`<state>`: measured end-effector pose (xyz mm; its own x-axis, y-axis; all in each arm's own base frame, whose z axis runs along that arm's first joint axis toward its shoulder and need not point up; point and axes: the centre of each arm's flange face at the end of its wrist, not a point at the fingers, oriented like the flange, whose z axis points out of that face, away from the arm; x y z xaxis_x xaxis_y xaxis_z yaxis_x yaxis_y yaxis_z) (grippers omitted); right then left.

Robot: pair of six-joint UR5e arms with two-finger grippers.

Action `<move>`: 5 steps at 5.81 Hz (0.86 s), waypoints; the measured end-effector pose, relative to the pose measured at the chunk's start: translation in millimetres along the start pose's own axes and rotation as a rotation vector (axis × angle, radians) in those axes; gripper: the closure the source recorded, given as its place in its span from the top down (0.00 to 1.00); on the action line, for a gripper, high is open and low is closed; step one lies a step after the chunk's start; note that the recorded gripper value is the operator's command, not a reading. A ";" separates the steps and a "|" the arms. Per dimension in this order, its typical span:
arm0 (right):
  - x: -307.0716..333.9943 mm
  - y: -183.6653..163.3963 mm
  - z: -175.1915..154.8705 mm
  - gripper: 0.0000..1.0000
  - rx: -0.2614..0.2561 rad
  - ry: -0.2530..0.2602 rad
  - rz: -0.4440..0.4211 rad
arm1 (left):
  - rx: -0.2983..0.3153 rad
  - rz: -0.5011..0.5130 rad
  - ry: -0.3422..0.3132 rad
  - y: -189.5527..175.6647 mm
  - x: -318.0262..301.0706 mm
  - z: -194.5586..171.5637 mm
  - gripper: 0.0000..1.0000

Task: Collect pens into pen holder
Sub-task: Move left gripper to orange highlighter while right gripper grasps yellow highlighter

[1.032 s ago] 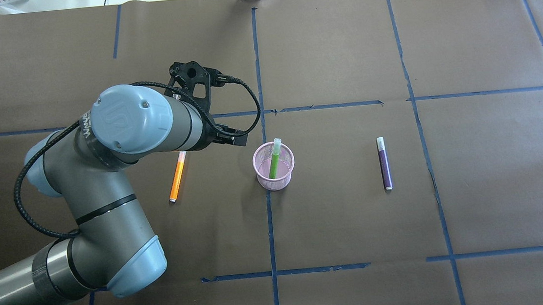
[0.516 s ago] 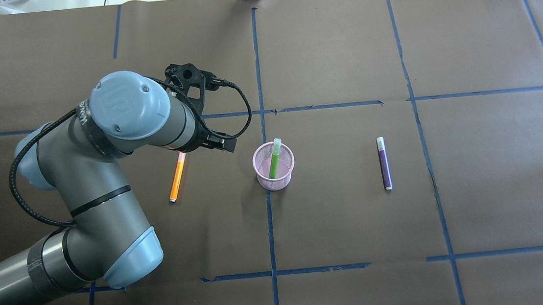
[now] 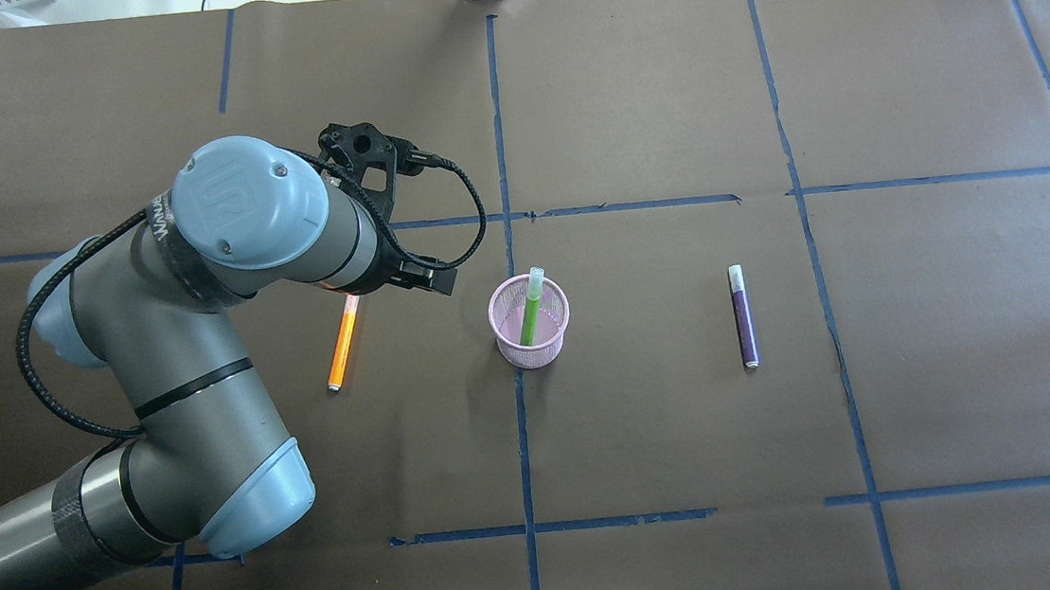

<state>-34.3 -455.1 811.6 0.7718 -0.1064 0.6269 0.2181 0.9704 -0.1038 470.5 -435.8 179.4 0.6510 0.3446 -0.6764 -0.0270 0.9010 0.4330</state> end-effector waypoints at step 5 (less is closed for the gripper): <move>-80.2 30.0 -83.1 0.00 0.349 -0.150 -0.040 | -0.008 -0.003 -0.011 13.8 -17.2 -1.7 0.97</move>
<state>-40.0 -435.4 694.0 0.6650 -0.1382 0.7339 0.0101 0.9843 0.1762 457.6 -428.8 196.0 0.6594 0.3392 -0.6709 -0.0315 0.9041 0.4261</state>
